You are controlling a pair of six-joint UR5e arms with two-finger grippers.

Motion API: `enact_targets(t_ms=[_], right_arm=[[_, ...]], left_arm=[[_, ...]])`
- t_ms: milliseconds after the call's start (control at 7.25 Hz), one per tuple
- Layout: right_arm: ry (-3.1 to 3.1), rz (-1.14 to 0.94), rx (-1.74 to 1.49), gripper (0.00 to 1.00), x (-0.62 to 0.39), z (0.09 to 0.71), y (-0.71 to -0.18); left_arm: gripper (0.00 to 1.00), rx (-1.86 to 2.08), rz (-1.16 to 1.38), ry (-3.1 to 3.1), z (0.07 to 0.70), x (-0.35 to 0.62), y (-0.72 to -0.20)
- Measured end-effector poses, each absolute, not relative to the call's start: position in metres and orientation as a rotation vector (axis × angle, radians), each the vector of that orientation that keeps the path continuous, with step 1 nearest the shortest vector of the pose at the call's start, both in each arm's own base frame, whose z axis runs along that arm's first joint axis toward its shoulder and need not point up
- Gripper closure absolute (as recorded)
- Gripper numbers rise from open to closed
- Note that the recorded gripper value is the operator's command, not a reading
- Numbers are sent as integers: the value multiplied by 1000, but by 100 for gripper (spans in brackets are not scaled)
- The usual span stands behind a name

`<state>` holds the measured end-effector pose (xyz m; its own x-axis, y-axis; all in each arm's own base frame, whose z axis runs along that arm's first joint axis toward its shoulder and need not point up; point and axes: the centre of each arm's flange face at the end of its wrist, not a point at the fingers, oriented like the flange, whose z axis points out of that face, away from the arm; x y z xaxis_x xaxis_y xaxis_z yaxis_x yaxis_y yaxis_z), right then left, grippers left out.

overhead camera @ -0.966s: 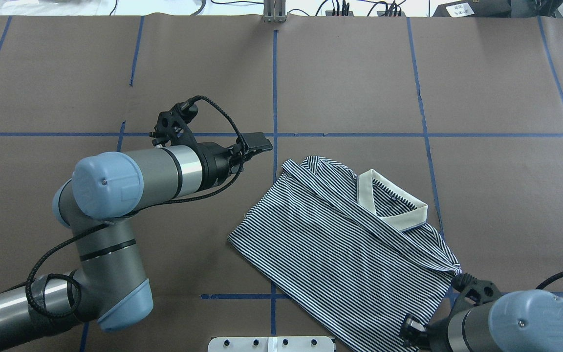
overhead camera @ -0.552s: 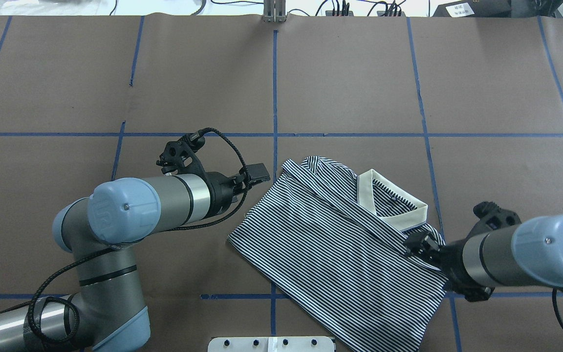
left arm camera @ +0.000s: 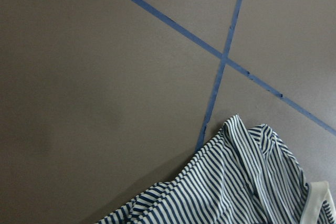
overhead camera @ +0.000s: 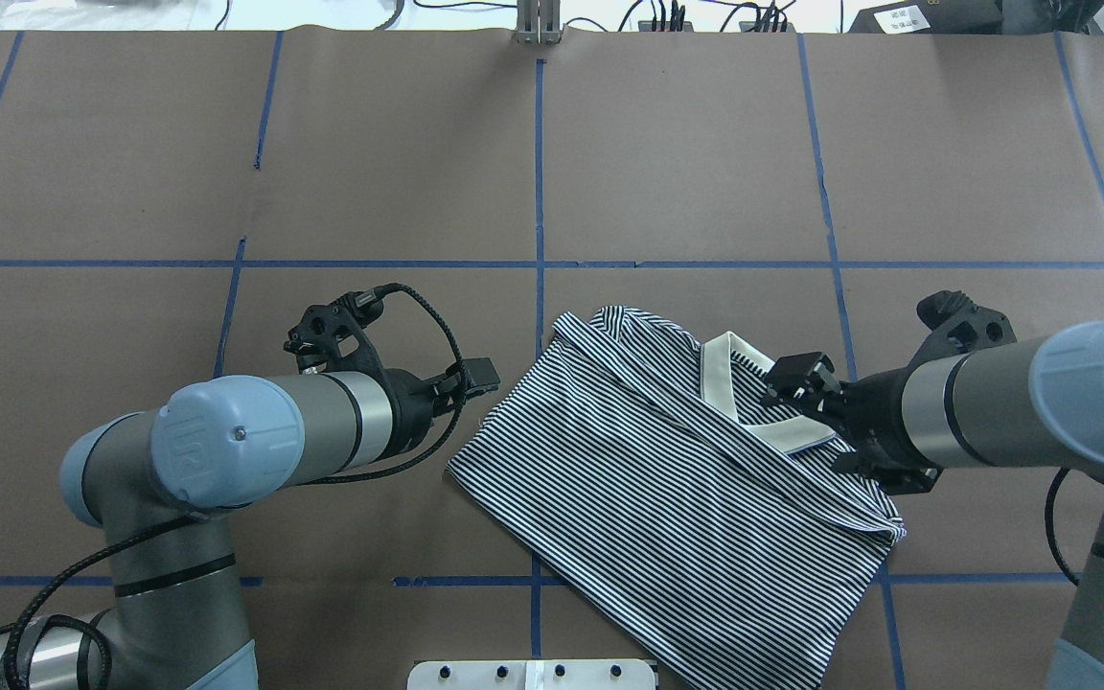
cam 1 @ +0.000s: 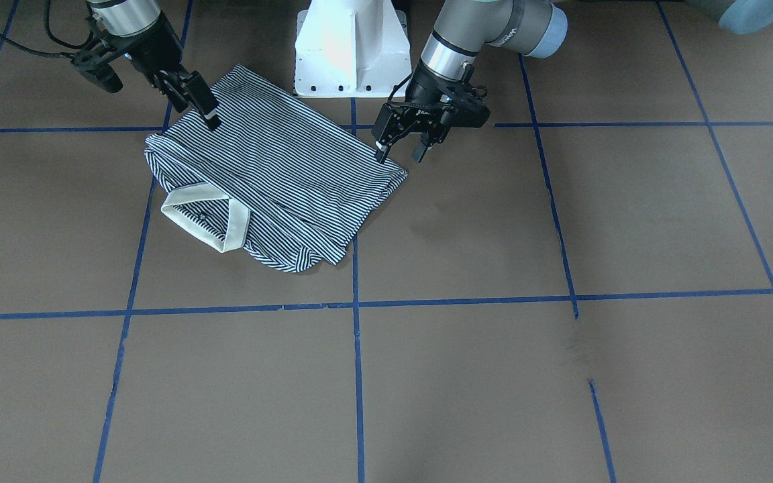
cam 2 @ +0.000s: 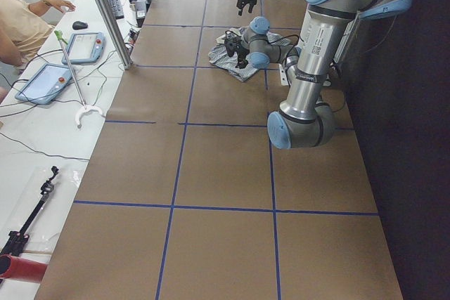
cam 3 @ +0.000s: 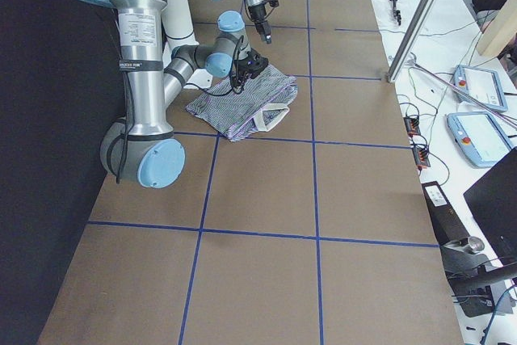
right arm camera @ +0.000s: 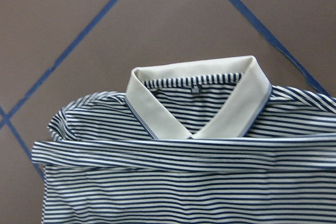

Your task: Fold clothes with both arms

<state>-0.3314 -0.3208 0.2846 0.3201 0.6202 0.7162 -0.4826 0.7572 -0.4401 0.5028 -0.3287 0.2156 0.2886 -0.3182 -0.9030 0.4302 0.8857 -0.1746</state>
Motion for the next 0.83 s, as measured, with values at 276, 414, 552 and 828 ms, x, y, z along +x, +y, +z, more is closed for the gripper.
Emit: enact_targets(t_ms=[276, 414, 552, 828], right_arm=[[-1036, 735, -75, 0, -324, 278, -355], [-1040, 746, -53, 0, -320, 277, -365], [-1037, 755, -38, 0, -317, 278, -371], [-1024, 757, -20, 0, -317, 283, -380]], left_arm=[[26, 100, -465, 1043, 212, 516, -318], [29, 94, -448, 1000, 218, 530, -312], [29, 94, -438, 961, 230, 544, -311], [33, 107, -428, 901, 250, 567, -315]])
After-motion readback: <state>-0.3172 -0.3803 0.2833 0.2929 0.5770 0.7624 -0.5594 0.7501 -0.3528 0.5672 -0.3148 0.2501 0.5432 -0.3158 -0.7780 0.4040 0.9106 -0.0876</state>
